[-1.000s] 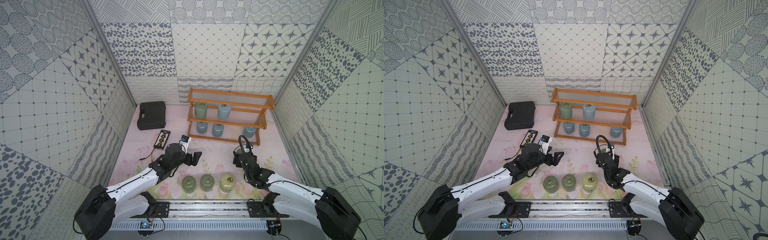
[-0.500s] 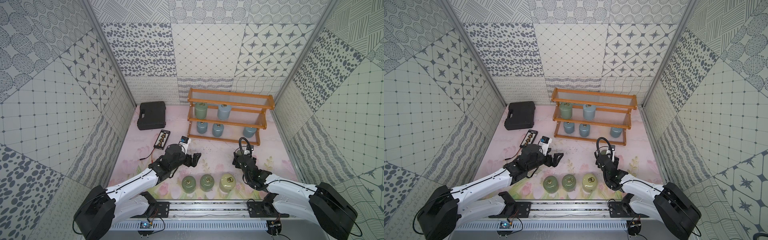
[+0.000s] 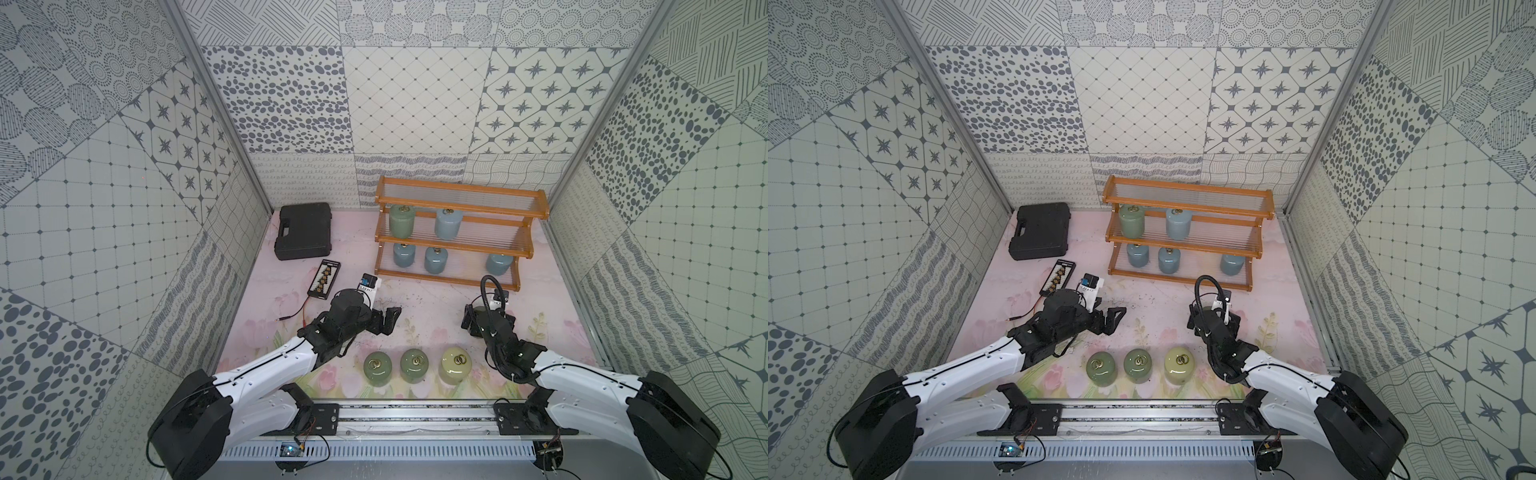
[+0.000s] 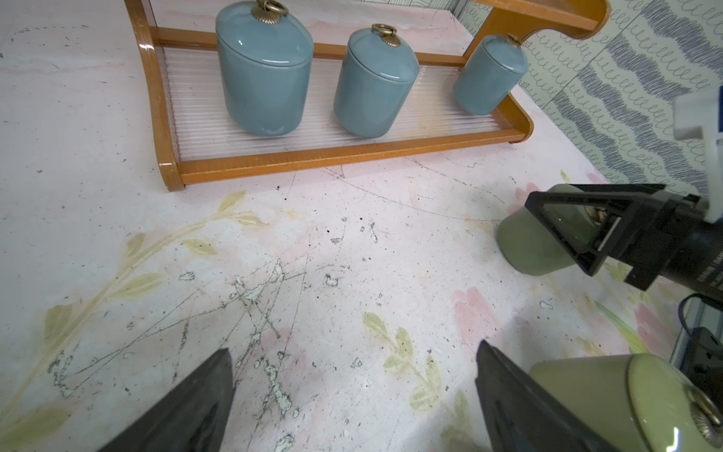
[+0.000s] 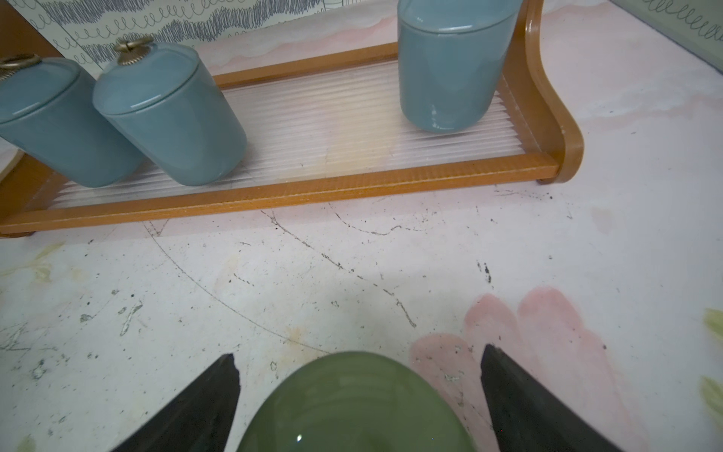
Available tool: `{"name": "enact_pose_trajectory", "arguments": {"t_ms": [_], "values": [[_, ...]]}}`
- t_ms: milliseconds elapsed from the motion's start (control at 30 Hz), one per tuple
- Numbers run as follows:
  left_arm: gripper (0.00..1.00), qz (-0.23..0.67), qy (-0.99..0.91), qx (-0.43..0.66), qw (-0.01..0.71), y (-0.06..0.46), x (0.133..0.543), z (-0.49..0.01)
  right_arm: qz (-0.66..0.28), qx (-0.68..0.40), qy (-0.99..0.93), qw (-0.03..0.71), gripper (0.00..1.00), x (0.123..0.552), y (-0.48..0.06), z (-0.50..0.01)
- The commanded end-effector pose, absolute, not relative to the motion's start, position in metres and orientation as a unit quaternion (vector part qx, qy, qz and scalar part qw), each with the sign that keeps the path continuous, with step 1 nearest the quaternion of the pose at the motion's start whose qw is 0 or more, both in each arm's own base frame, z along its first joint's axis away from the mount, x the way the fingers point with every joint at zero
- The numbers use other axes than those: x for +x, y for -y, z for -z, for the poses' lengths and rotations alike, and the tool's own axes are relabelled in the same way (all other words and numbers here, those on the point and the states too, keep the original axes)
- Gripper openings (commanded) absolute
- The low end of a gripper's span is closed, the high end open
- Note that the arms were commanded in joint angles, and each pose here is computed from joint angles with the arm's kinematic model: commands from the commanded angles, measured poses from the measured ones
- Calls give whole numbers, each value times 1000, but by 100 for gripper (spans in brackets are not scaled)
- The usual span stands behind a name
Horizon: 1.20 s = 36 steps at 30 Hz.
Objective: Remove the tea canisters from the shelf
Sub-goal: Place the tea canister at the center of the board.
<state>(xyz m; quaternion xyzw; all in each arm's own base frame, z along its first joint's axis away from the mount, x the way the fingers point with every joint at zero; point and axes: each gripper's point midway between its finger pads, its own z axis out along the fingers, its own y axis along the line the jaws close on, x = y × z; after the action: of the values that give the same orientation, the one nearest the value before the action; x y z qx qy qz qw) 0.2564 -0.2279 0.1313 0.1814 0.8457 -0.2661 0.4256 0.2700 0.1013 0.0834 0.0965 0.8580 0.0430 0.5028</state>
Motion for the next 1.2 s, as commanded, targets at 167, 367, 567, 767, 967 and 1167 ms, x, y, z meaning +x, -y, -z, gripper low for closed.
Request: {"name": "enact_pose_trajectory", "arguments": {"t_ms": [167,367,567,767,967,1167], "values": [[100,264,-845,172,431,226,259,-132,-74,89,-860,497,100,263,-107,-118],[100,259,-843,181,435,228,262,-136,-91,52,-880,463,100,260,-117,-137],[100,255,-844,186,433,231,265,-134,-111,40,-912,392,100,267,-107,-147],[100,257,-843,184,436,232,267,-132,-114,14,-948,295,100,263,-106,-136],[100,258,-845,186,431,233,267,-128,-111,3,-964,241,93,260,-114,-117],[100,264,-840,184,438,234,267,-131,-79,4,-972,221,90,258,-105,-108]]}}
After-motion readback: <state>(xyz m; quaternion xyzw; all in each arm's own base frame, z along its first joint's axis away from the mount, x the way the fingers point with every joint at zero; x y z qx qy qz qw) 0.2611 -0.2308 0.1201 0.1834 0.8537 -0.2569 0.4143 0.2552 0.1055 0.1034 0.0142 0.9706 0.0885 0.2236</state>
